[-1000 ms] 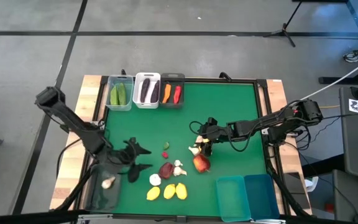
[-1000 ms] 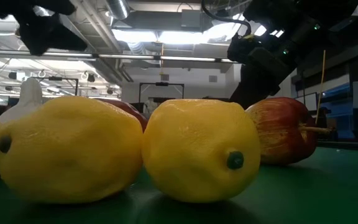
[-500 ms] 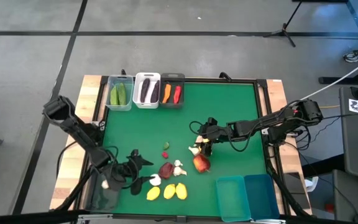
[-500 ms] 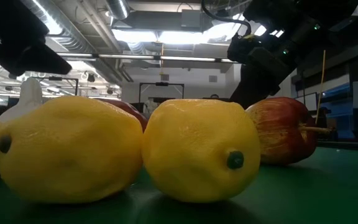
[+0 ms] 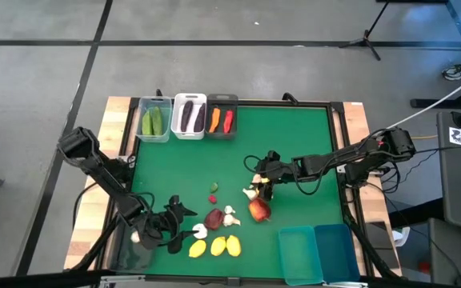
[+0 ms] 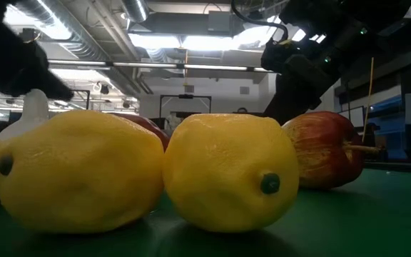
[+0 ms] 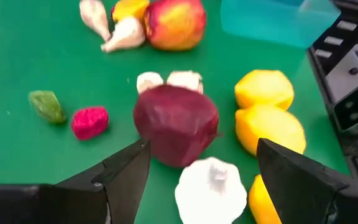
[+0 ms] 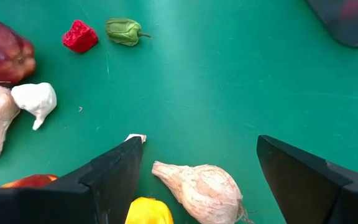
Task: Sort produce into baskets
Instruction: Put the white garlic into the bottom black bin
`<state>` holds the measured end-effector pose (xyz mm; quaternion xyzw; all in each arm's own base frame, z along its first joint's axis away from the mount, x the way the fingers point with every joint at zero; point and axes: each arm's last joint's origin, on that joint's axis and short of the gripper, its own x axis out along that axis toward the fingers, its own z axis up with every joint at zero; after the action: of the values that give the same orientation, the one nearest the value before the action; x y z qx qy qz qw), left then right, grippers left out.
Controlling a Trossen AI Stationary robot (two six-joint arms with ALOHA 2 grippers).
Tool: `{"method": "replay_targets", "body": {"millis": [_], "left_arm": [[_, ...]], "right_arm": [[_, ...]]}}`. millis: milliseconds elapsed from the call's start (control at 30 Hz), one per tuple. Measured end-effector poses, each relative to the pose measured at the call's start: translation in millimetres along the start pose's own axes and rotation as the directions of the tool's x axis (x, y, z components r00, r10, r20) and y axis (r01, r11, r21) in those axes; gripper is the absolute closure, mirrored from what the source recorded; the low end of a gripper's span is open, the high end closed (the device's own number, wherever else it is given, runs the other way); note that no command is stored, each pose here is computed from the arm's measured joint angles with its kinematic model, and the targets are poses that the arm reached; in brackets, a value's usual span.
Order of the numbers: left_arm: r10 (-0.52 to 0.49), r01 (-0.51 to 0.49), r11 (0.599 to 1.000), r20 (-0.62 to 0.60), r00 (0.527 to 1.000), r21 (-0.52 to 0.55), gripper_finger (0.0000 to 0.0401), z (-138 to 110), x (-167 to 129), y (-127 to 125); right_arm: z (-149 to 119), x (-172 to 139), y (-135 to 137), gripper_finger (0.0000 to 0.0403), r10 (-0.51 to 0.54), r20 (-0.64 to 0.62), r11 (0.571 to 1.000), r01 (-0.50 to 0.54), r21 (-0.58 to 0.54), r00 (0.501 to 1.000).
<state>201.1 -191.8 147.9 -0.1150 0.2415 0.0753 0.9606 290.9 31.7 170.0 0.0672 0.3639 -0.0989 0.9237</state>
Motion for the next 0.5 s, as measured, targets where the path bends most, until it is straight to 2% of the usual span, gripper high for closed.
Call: {"method": "replay_targets", "body": {"millis": [133,500], "left_arm": [[0.021,-0.021,1.000,-0.020,1.000,-0.009,0.0116,-7.8,6.5,1.2],[-0.035,0.034,0.999,-0.026,0.999,-0.029,0.0118,-8.0,8.7,-3.5]], "right_arm": [[0.0,0.0,-0.1,0.0086,-0.001,0.000,1.000,0.001,0.000,1.000],[-0.1,0.0,0.0,0.0086,0.000,-0.001,1.000,0.000,-0.001,1.000]]}}
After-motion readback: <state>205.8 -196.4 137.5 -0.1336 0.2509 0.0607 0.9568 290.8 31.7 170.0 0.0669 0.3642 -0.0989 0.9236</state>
